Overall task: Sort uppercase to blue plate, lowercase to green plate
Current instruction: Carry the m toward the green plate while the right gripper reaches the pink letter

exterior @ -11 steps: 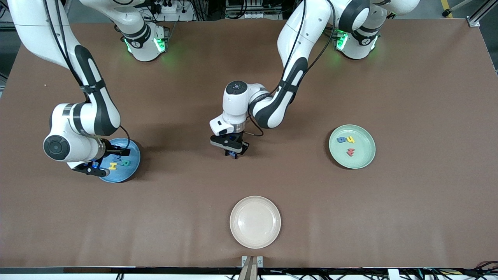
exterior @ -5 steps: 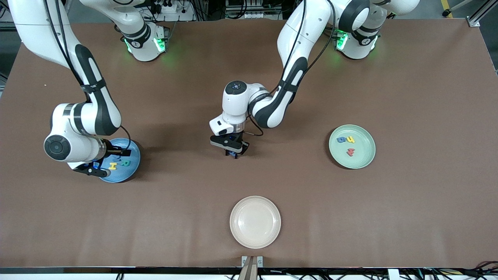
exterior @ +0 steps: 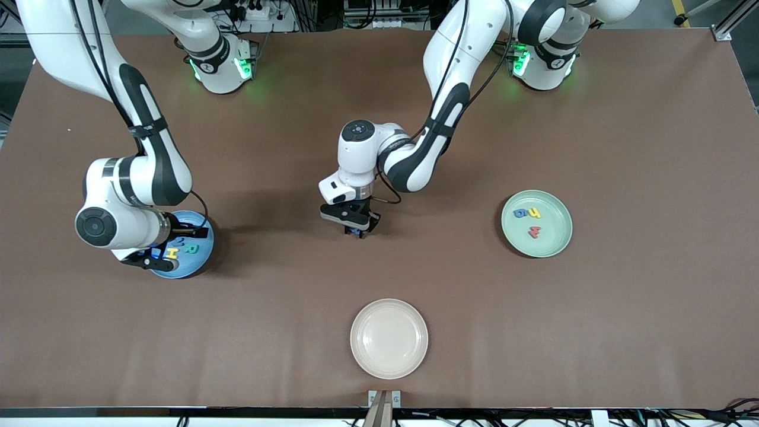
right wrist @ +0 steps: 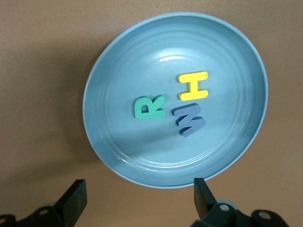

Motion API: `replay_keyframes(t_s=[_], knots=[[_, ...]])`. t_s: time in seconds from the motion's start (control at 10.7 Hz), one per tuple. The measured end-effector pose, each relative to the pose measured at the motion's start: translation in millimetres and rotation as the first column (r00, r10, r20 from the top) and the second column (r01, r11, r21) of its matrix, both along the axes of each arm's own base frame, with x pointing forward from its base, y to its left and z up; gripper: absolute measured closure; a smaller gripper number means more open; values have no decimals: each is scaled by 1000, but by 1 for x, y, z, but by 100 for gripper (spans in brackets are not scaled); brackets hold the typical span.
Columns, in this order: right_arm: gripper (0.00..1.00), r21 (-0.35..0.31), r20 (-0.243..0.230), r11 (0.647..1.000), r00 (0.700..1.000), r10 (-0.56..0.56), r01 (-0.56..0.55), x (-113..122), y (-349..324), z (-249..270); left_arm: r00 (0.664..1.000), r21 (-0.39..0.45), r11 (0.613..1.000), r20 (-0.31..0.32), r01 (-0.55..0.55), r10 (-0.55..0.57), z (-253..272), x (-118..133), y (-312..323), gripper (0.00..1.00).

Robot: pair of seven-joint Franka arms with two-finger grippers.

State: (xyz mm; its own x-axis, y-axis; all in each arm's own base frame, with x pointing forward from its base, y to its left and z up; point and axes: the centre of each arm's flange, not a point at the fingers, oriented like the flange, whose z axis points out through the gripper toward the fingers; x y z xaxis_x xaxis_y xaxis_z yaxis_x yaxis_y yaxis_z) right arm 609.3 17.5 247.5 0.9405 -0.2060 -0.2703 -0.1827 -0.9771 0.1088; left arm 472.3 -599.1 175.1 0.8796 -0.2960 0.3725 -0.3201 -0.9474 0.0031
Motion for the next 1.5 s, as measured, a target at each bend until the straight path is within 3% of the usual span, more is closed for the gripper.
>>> replay_keyframes(t_s=[0.38, 0.84, 1.22, 1.5], knots=[[0, 77, -4, 997, 1000, -4, 4, -2, 40, 0, 1000, -8, 1000, -16, -24, 24, 29, 4, 19, 59], [0, 103, -7, 995, 1000, -4, 5, -10, 104, 1, 994, 44, 999, -109, -25, 29, 38, 14, 94, 59], [0, 84, 49, 993, 995, -84, 80, -28, 208, 10, 984, 109, 994, -176, -5, 25, 33, 11, 163, 59], [0, 60, 94, 987, 984, -152, 147, -60, 291, 5, 978, 140, 990, -210, 26, 4, 35, 9, 207, 59]])
